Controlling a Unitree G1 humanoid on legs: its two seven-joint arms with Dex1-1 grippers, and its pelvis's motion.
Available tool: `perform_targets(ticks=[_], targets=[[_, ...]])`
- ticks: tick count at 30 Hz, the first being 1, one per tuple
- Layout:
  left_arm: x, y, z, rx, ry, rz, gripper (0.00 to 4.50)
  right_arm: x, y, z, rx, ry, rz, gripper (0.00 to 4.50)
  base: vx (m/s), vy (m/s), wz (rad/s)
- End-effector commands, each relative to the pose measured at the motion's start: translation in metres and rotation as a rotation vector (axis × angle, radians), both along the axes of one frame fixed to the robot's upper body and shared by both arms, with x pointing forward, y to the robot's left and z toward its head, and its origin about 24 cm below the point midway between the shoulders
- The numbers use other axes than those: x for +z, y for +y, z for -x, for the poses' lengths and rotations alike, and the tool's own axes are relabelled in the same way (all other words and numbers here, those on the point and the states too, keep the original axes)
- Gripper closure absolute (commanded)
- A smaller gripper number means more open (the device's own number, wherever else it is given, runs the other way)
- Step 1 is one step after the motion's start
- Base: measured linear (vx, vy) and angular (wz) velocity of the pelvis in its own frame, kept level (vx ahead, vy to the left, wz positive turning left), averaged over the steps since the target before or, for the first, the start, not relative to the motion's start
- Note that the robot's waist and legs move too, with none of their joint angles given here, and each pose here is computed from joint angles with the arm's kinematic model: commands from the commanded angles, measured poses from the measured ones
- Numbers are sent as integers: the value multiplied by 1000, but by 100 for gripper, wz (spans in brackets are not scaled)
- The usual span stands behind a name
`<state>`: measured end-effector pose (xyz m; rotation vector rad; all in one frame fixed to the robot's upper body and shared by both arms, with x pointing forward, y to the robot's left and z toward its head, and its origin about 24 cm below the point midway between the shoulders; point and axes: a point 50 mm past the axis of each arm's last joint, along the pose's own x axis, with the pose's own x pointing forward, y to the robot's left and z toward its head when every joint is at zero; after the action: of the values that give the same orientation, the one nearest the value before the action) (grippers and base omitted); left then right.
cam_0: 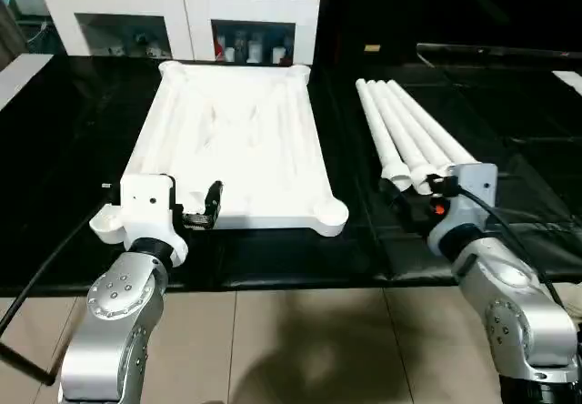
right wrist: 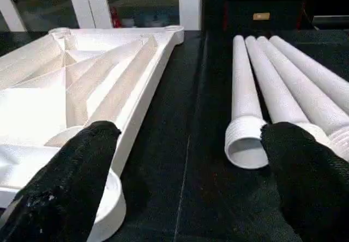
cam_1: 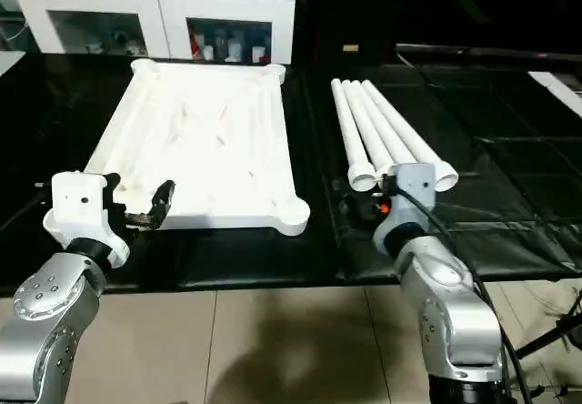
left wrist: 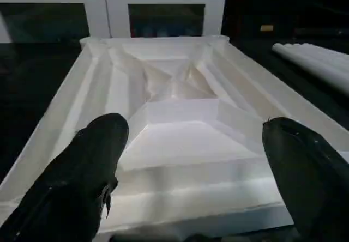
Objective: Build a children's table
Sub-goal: Move to table
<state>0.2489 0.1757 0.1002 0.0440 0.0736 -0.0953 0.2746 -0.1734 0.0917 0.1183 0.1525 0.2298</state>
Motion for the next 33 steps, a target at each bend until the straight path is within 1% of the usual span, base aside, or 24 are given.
perform_targets(ticks=[1,4,9,12,16,18,20,24,26,28,31,32,33], targets=[[4,-3,3,-18,-9,4,5,5,-1,2,-14,-13,17,0,0,0,0],[3,-3,3,-17,-6,3,5,3,-2,2,-16,-2,24,0,47,22,-11],[1,-4,5,-15,13,20,5,3,1,1,2,7,-11,0,82,15,-28],[0,-4,7,-11,20,3,5,5,1,0,13,-4,0,0,151,-22,-69],[0,-4,8,-6,16,-11,5,7,6,2,66,0,-17,0,172,-3,-18],[0,-4,9,-7,16,-18,5,8,8,3,83,-15,-23,0,156,37,-8],[1,-3,9,-5,17,-19,5,7,8,3,87,-24,21,0,176,53,-1],[1,-2,10,3,17,-21,5,7,10,3,109,-20,26,0,153,-7,7],[2,-1,10,13,17,-21,5,8,14,3,147,-19,61,0,86,-103,0],[2,0,11,17,16,-24,5,8,18,4,200,-30,121,0,103,-75,24],[4,-1,12,3,14,-45,5,7,18,5,228,-23,118,0,137,-31,46],[4,-1,13,-4,13,-53,5,7,18,5,234,-24,105,0,145,3,54],[6,-2,13,-23,8,-64,5,7,16,6,235,-18,58,0,132,41,37]])
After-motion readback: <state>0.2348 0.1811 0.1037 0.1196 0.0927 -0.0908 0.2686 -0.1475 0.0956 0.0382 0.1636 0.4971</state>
